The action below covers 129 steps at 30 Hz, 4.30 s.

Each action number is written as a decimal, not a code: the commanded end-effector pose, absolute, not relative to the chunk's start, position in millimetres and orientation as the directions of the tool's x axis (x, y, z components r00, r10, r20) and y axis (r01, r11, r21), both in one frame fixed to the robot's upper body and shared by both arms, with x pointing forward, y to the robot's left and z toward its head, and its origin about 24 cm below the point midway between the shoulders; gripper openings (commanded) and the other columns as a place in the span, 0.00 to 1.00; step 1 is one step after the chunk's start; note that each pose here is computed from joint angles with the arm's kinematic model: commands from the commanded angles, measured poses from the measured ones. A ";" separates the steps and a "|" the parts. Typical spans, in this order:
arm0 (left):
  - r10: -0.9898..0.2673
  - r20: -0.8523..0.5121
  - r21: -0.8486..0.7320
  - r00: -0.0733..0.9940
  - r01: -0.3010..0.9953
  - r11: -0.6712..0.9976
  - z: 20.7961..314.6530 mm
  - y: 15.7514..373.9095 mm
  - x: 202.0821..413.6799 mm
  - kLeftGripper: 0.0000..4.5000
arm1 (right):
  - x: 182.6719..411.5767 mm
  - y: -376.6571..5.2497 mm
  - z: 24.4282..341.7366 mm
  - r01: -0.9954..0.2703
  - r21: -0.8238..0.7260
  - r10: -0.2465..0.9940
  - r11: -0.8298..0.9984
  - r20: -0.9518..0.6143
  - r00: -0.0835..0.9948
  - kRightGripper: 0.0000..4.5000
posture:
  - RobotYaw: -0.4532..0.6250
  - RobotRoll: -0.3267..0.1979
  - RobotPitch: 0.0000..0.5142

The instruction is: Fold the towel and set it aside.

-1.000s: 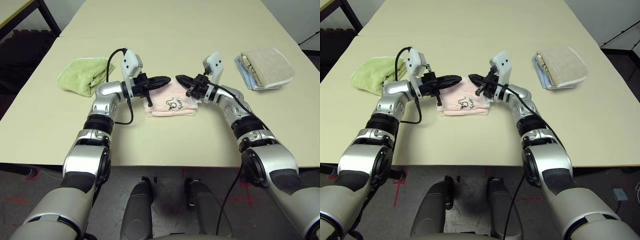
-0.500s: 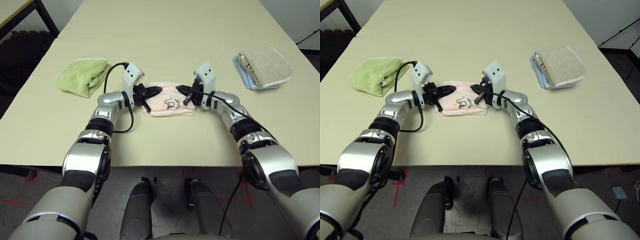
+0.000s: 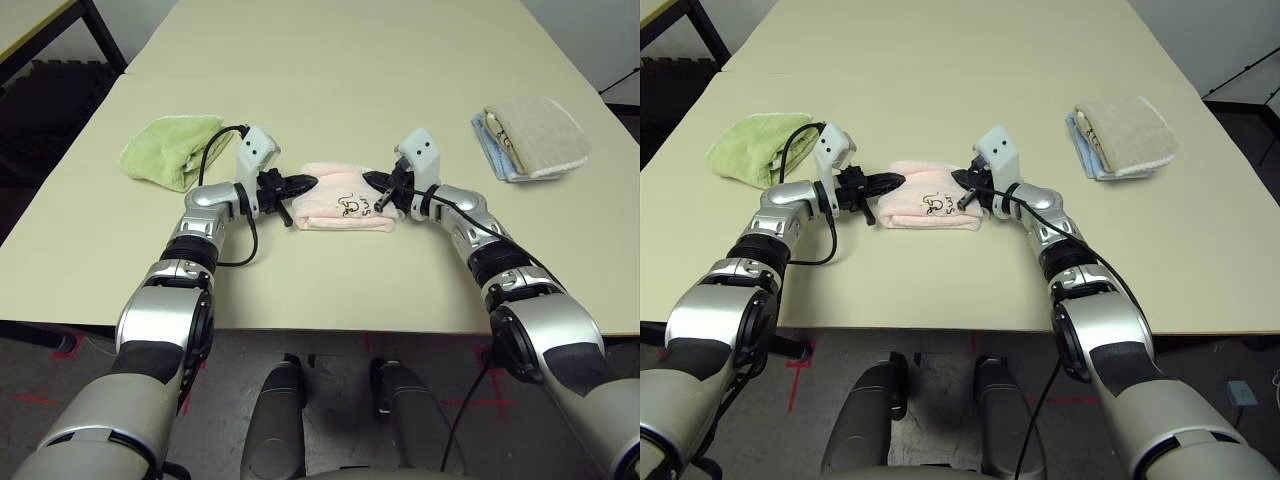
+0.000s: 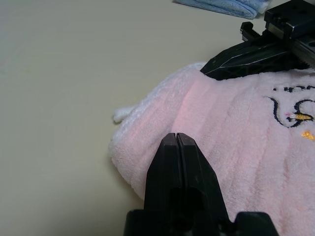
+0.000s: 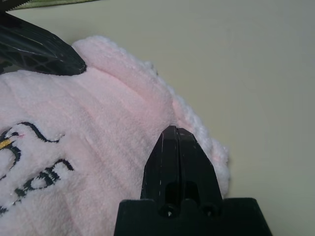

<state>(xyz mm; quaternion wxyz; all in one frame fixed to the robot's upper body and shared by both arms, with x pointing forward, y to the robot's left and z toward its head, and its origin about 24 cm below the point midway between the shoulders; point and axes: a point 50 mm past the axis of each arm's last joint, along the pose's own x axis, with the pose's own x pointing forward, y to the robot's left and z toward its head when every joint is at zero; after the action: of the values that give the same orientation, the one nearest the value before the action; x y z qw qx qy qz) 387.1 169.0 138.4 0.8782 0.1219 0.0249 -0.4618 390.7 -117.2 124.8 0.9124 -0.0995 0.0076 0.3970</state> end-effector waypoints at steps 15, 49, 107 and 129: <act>-0.963 -0.119 0.296 0.244 0.934 0.200 194.6 182.0 354.2 0.38 | 355.7 -209.6 176.2 -0.919 -0.270 0.951 0.288 -0.033 0.308 0.00 | 0.44 0.62 0.36; -0.711 -0.376 -0.476 0.594 0.535 0.698 154.7 233.7 361.3 1.00 | 326.4 -241.2 157.3 -0.926 -0.311 0.939 0.214 -0.194 0.282 0.99 | 0.40 0.62 0.35; -0.852 -0.399 -0.745 0.340 0.421 0.517 143.0 169.1 365.0 0.63 | 321.9 -232.3 155.1 -0.926 -0.313 0.941 0.213 -0.190 0.281 1.00 | 0.39 0.62 0.38; -0.869 -0.183 -0.812 0.459 0.428 0.397 171.1 171.5 372.6 0.01 | 328.7 -233.2 159.5 -0.903 -0.324 0.929 0.282 -0.141 0.341 1.00 | 0.40 0.62 0.36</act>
<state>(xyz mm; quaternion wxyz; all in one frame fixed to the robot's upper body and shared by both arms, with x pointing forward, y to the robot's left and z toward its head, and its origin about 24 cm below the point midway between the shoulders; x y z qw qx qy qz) 371.1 168.0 162.2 0.7727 -0.3450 0.3304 -0.4180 326.6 -232.2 157.8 0.7914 -0.1834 -0.0301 0.5824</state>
